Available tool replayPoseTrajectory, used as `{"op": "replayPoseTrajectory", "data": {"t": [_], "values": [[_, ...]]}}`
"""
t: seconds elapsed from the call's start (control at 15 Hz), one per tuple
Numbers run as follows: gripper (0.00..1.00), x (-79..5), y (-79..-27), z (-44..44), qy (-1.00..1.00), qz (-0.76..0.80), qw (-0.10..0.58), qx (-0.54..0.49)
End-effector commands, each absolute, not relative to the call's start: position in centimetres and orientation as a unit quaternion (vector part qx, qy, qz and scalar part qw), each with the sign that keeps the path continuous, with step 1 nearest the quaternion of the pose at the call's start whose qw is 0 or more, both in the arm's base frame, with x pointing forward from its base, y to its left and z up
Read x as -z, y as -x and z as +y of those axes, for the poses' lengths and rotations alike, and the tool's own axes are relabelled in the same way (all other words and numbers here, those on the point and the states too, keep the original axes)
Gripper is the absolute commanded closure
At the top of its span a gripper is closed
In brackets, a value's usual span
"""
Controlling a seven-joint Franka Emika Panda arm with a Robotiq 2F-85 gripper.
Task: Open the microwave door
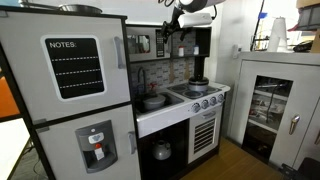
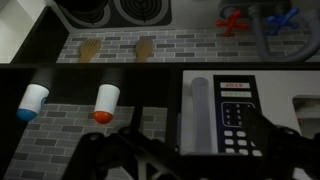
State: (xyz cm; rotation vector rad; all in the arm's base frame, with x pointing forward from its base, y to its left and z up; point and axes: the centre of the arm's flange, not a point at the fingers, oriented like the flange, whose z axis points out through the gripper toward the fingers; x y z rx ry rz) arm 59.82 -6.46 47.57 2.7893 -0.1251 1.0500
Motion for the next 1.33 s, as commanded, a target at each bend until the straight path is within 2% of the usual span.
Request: {"op": "replayPoseTrajectory", "data": {"t": [0.0,0.13,0.27,0.93,1.07,1.13,1.27], "values": [[0.0,-47.29,-59.61,-6.25,-0.927,-0.038,0.078,-0.365],[0.0,-47.08,-59.64,-6.04,-0.927,-0.037,0.076,-0.365],[0.26,-46.83,-59.66,-5.81,-0.927,-0.035,0.075,-0.366],[0.97,-46.78,-59.15,-5.39,-0.919,-0.026,0.07,-0.387],[1.0,-46.74,-58.97,-5.55,-0.919,-0.026,0.07,-0.388],[0.96,-46.79,-58.95,-5.56,-0.918,-0.027,0.07,-0.388],[0.96,-46.66,-58.88,-5.49,-0.918,-0.026,0.07,-0.389]]}}
